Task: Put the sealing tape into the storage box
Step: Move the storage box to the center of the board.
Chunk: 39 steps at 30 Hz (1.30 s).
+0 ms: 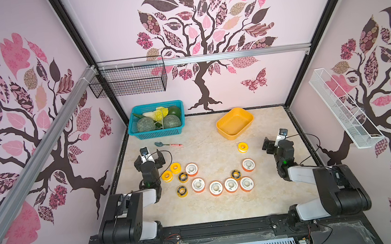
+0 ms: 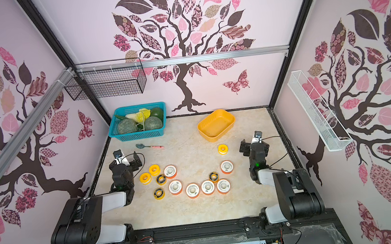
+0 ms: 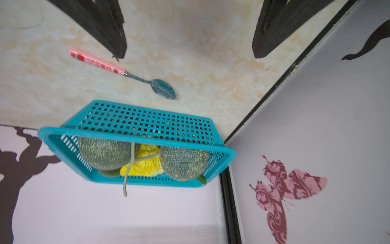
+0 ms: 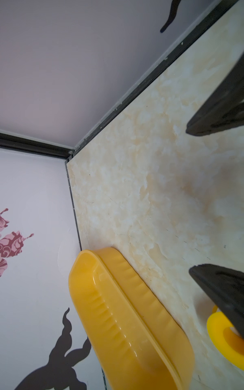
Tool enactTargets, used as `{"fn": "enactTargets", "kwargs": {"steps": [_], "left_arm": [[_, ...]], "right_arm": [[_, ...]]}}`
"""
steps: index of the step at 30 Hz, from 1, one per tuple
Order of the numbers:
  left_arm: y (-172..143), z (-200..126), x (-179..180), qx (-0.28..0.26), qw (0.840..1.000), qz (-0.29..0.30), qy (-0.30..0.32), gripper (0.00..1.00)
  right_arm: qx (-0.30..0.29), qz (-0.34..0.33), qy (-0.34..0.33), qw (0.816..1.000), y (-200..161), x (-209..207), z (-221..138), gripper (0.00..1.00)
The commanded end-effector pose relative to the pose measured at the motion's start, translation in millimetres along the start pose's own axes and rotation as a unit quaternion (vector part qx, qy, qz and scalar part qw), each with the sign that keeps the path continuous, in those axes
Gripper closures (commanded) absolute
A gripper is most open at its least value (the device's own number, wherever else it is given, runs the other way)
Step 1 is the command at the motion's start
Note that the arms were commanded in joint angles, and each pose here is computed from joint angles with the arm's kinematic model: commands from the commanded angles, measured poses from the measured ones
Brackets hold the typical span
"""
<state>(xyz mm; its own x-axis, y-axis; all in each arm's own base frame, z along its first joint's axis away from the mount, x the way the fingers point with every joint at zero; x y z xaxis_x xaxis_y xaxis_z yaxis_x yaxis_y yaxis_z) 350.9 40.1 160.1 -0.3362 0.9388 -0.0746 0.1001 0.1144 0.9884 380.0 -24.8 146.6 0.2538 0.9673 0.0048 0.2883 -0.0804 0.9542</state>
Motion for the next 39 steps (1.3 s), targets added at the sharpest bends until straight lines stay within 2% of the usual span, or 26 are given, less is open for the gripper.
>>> {"fn": "enactTargets", "kwargs": {"steps": [1,4,7,10,13,17,20,22,24,28,31,39], "left_arm": [[20,-8,8,0.004,0.999,-0.037,0.037,0.01],[35,-12,-3,0.037,0.996,-0.082,0.012,0.02],[47,-12,-19,0.087,0.989,-0.118,-0.007,0.02],[53,-17,-33,0.148,0.979,-0.136,-0.017,0.02],[61,-25,-55,0.201,0.967,-0.141,-0.066,0.02],[69,-38,-101,0.273,0.933,-0.116,-0.204,0.02],[66,-52,-117,0.33,0.906,-0.072,-0.255,0.02],[61,-52,-116,0.339,0.905,-0.043,-0.253,0.02],[54,-50,-112,0.337,0.909,-0.033,-0.245,0.02],[54,-50,-112,0.325,0.912,-0.055,-0.243,0.02],[52,-54,-113,0.329,0.908,-0.056,-0.253,0.02],[47,-55,-111,0.342,0.904,-0.059,-0.249,0.02]], "right_arm": [[0.07,0.03,-0.016,0.997,15,-1,-1,0.01],[0.119,0.051,0.019,0.991,21,15,2,0.01],[0.141,0.062,0.072,0.985,29,34,4,0.01],[0.154,0.073,0.124,0.978,39,54,7,0.01],[0.193,0.085,0.161,0.964,45,71,13,0.02],[0.241,0.095,0.171,0.951,41,83,30,0.08],[0.263,0.108,0.172,0.943,39,90,43,0.15],[0.276,0.12,0.182,0.936,38,98,52,0.19],[0.298,0.135,0.189,0.926,33,106,62,0.27],[0.336,0.162,0.177,0.911,23,114,82,0.35],[0.35,0.175,0.177,0.903,18,120,96,0.41],[0.378,0.174,0.179,0.892,4,137,116,0.48]]}}
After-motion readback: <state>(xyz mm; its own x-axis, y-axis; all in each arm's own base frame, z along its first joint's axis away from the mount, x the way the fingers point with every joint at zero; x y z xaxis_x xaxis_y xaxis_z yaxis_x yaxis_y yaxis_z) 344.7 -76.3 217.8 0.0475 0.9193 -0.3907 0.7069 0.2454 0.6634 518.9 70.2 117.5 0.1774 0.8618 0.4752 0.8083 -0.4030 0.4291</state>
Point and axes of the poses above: each gripper's point midway between its finger pads, its own z axis out along the fingers, its own x axis along the line the jaws close on, y = z × x, the point moved 2 cm from there along -z, back along the fingers, and after that the axes turned 4 degrees about -z, right-handed, at the moved point
